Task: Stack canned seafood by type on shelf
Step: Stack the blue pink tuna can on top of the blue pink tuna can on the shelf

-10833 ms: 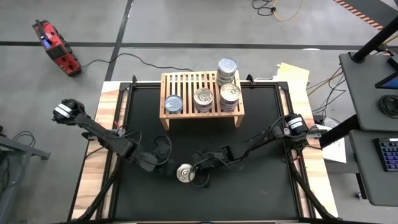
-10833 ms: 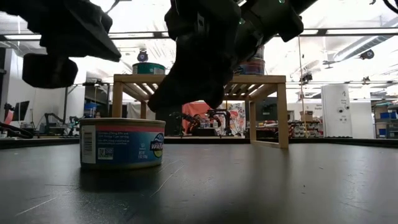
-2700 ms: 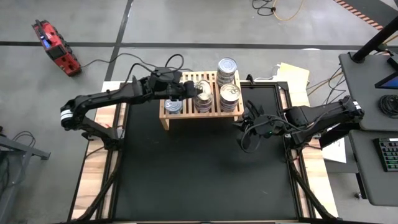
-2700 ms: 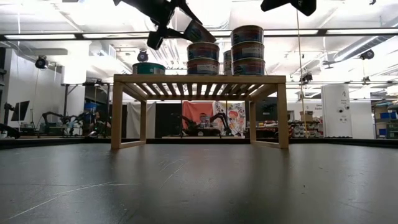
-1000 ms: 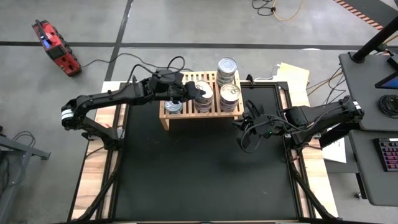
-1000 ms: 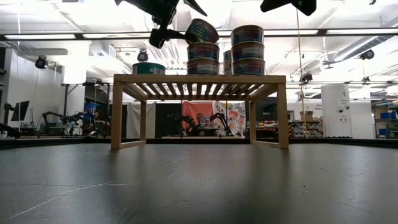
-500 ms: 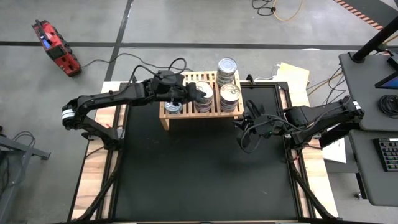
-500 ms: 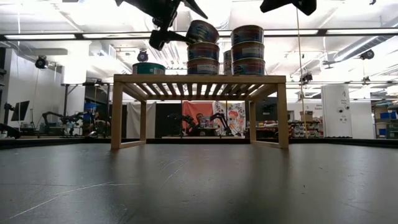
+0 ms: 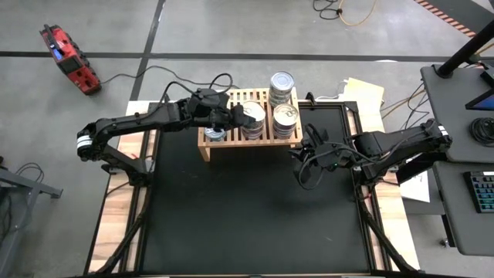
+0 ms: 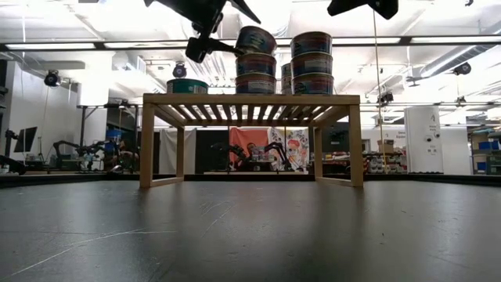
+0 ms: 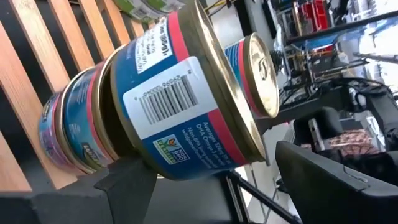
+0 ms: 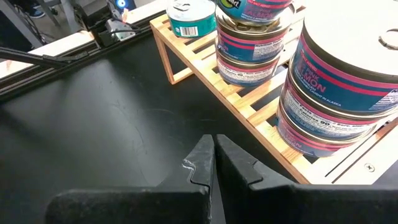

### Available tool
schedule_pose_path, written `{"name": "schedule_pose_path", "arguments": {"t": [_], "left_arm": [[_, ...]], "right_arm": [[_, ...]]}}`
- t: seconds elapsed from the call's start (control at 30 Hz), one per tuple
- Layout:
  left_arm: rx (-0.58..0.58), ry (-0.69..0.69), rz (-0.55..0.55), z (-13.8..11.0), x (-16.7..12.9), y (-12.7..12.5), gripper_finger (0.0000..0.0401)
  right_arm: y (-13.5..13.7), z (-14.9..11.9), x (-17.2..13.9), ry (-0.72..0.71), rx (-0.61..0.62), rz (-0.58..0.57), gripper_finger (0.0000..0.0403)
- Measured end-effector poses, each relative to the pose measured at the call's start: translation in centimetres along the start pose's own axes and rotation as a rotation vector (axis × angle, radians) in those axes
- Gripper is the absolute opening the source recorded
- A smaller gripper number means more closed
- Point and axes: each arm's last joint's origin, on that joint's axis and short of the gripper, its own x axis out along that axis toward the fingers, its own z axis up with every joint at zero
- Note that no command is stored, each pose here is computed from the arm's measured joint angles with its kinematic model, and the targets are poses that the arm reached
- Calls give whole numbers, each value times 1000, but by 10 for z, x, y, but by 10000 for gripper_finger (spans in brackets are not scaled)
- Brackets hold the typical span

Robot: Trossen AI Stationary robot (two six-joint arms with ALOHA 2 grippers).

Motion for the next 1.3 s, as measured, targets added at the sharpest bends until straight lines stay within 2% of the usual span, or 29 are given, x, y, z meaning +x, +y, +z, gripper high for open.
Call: {"name": "schedule_pose_path", "arguments": {"t": [1.17, 1.3], "left_arm": [[-20, 4, 6, -3, 3, 0, 304], [-33, -18, 15, 5, 2, 4, 304]], "right_arm": [[0, 0, 0, 0, 0, 0, 9], [0, 0, 0, 0, 0, 0, 9]]}}
